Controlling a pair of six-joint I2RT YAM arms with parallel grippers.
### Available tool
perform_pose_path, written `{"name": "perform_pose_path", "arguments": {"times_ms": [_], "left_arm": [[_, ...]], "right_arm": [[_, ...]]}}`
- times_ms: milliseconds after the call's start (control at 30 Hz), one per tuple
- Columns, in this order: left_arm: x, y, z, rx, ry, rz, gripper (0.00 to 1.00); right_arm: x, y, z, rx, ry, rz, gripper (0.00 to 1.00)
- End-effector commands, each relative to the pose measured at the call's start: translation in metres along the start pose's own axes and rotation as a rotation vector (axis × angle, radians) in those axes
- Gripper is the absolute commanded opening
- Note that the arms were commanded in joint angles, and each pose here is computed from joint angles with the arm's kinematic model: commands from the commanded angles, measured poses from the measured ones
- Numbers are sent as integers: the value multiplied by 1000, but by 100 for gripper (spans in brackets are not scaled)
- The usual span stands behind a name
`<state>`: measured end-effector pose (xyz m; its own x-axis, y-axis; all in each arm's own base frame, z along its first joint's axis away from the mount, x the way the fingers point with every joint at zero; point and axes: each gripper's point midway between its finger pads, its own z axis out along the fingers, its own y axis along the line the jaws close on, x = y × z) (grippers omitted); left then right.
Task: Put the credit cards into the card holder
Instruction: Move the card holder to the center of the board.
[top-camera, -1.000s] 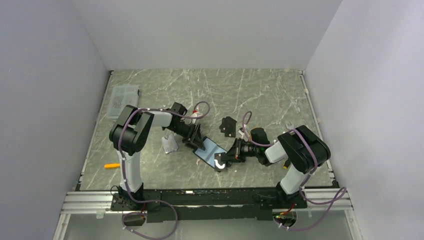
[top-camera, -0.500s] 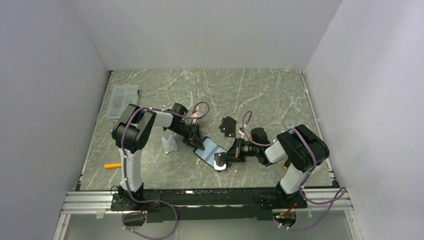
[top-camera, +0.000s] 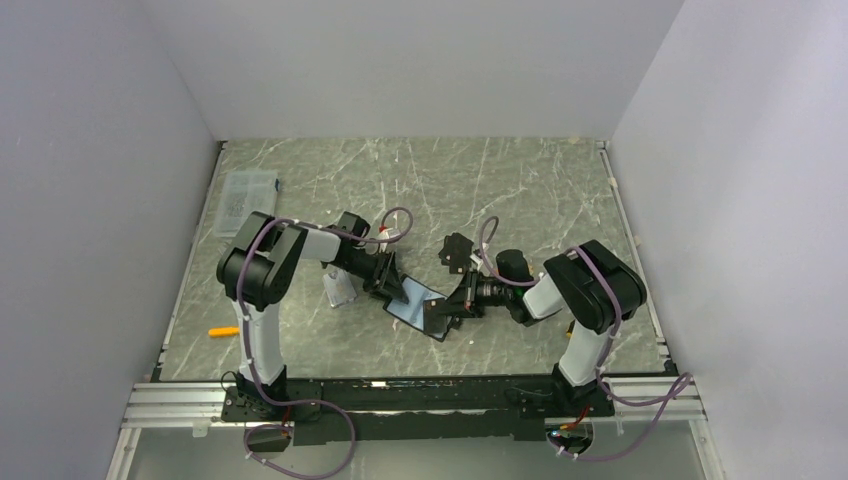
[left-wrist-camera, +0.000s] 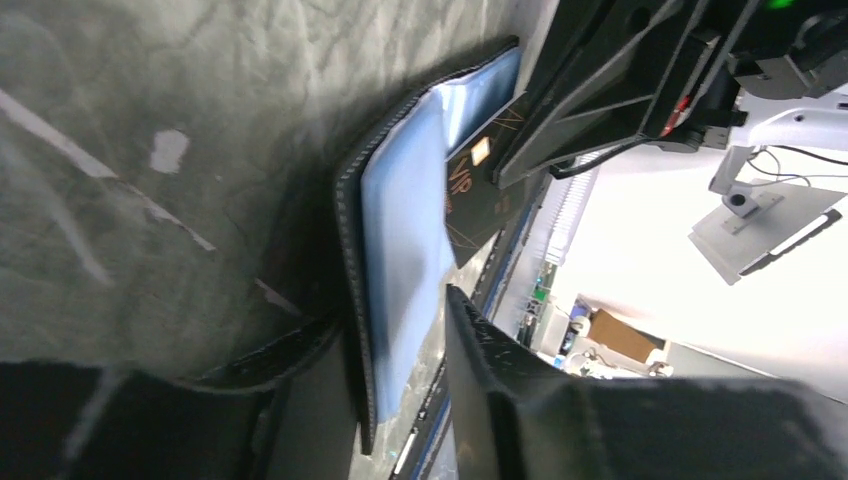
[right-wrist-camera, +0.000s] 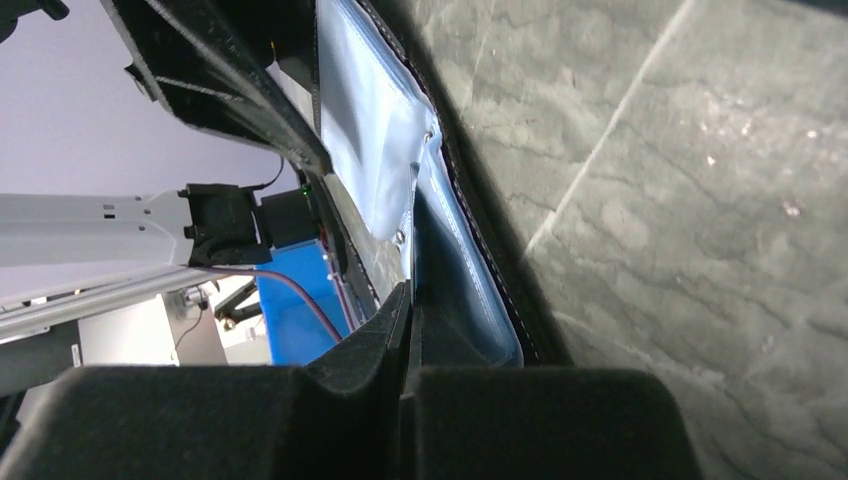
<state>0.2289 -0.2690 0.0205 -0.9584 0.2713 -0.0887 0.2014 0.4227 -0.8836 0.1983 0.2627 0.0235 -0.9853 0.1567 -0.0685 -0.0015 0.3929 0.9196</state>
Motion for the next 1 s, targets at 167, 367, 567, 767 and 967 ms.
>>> {"name": "perform_pose_path", "arguments": {"times_ms": [167,367,567,767,967], "left_arm": [[-7,14,-7,-116,-40,57,55],[-23,24,-24,-224,-92,90,55],[-30,28,-26,-244,-113,108,51],[-26,31,-20,-227,-94,98,26],[-18,31,-21,-232,-92,91,27]], "right_arm": [[-7,13,4,-43,-11,-50,0],[-5,13,3,-40,-5,-56,0],[-3,13,6,-53,-2,-46,0],[-7,15,9,-59,-9,-47,0],[-9,13,12,-64,-15,-35,0]]}}
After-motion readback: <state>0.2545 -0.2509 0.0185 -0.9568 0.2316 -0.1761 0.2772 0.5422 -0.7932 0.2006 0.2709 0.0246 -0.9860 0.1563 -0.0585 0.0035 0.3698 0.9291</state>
